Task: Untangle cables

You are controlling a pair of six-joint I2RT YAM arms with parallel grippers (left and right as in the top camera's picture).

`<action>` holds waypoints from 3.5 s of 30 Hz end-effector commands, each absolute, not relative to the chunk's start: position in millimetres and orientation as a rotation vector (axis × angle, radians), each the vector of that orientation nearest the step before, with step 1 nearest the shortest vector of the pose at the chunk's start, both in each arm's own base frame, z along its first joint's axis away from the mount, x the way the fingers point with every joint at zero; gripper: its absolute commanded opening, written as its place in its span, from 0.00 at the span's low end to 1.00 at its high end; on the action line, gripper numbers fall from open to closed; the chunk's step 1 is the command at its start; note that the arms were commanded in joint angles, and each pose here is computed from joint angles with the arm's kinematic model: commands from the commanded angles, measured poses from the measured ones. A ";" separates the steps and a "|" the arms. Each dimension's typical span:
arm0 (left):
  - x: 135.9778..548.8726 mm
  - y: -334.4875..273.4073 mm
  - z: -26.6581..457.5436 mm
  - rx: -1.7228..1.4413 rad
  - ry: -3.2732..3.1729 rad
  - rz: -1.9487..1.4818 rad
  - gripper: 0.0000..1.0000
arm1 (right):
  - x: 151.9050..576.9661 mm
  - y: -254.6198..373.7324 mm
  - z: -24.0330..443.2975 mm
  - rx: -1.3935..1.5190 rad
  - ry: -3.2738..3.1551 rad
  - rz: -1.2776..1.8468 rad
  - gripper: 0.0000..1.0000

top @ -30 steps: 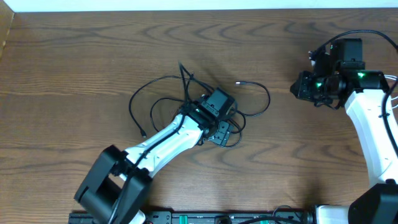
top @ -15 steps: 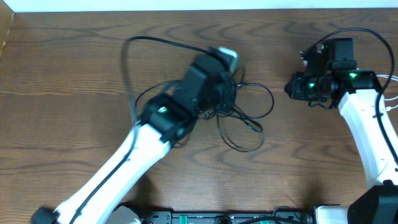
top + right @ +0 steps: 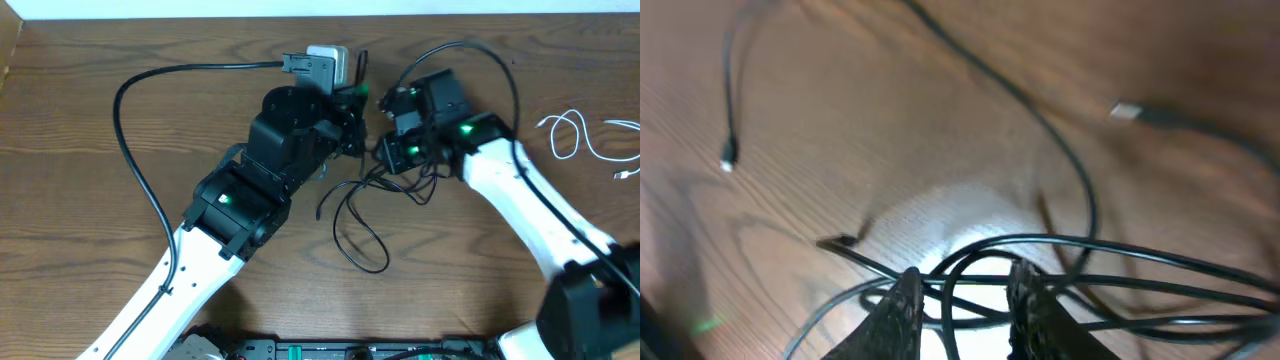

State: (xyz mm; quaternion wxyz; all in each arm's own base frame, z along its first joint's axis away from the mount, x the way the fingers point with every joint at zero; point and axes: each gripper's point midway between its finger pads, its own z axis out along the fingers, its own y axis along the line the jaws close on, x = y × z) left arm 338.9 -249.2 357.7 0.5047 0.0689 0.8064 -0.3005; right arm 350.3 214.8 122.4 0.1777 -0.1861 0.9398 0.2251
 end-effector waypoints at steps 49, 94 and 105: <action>375.5 170.4 221.6 -1.172 2.027 -0.409 0.07 | 386.5 -185.3 300.4 0.766 2.256 0.012 0.01; 357.9 115.3 193.6 -1.030 2.317 0.059 0.07 | 449.9 17.8 209.1 0.684 2.078 0.593 0.01; 387.8 187.1 245.7 -1.218 1.884 -0.245 0.07 | 442.4 -106.2 295.0 0.773 1.857 0.320 0.01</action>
